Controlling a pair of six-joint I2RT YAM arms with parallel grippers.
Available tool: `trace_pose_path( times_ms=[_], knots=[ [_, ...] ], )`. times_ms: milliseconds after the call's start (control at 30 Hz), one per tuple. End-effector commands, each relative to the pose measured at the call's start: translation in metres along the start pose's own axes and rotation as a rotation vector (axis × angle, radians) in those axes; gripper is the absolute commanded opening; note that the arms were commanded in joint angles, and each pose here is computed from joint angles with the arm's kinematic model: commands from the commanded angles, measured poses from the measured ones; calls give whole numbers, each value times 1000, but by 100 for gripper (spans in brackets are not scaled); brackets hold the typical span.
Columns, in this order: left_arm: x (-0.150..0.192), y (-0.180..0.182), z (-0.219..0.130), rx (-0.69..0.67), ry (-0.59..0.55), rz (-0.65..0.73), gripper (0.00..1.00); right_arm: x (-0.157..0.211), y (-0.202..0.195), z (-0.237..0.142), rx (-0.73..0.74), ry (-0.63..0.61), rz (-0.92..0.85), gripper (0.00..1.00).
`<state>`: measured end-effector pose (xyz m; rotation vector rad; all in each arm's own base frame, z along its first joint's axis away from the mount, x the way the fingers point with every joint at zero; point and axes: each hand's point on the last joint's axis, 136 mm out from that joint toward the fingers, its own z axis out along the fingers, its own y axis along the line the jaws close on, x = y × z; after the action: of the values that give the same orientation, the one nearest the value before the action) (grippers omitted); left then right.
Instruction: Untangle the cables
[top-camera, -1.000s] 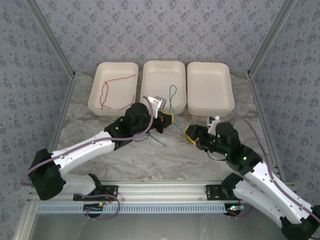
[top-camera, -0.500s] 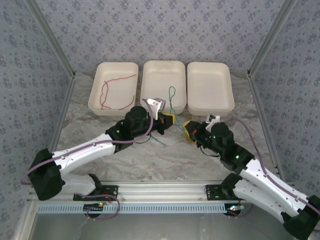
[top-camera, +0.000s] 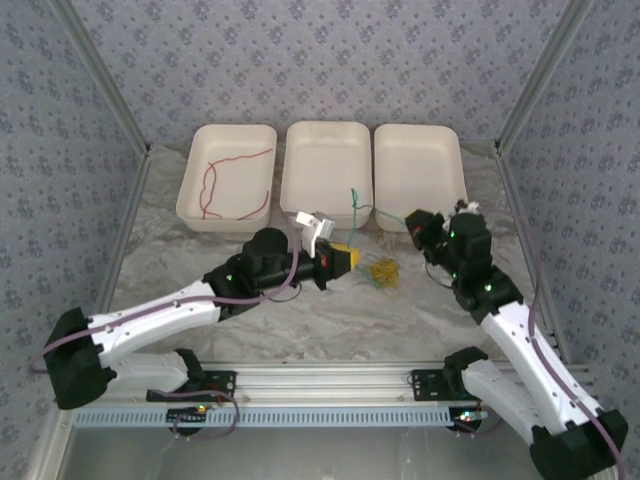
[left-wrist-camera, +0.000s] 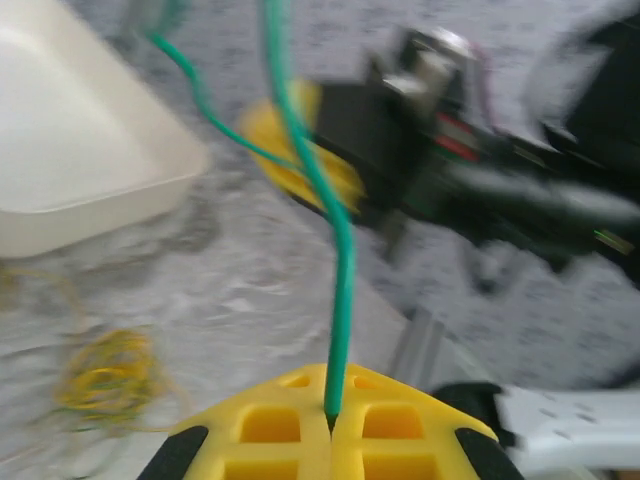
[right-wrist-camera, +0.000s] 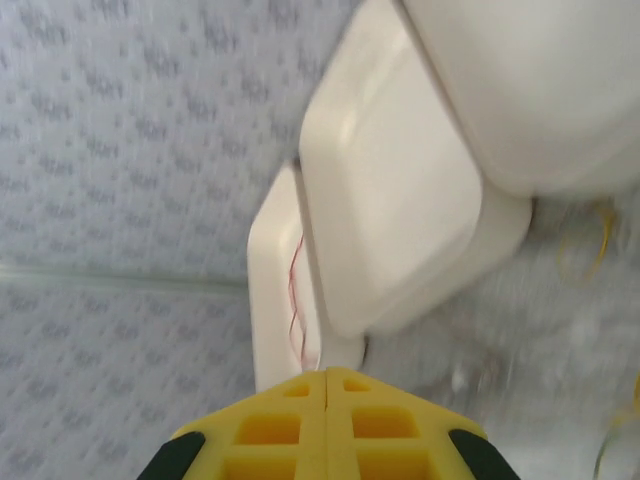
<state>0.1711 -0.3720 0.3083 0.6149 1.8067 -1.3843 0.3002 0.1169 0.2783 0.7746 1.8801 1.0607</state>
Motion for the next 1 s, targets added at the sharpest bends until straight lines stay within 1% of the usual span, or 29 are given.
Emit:
trace_pose_path(
  times_ms=[0, 100, 300, 467, 600, 667, 733, 833, 967],
  knots=[
    [-29, -70, -19, 227, -61, 20, 0, -22, 12, -2, -4, -46, -186, 0],
    [-23, -81, -21, 251, -40, 23, 0, -41, 12, 2, 1, -79, -193, 0],
    [-16, -83, -26, 254, -21, 14, 0, -66, 18, 9, 7, -93, -213, 0],
    [-10, -83, -37, 235, 26, 17, 0, -93, 27, 3, -9, -129, -236, 0],
    [-2, -74, -35, 201, 51, 12, 0, -90, 32, 2, -29, -111, -250, 0],
    [-1, -76, -33, 217, 51, 9, 0, -87, 30, 1, -14, -114, -269, 0],
    [-4, -80, -33, 232, 47, 8, 0, -94, 25, 0, 9, -131, -270, 0],
    [-3, -82, -37, 234, 62, 10, 0, -114, 24, -2, 9, -155, -248, 0],
    [14, -79, -38, 228, 145, -9, 0, -146, 36, -10, -16, -219, -252, 0]
  ],
)
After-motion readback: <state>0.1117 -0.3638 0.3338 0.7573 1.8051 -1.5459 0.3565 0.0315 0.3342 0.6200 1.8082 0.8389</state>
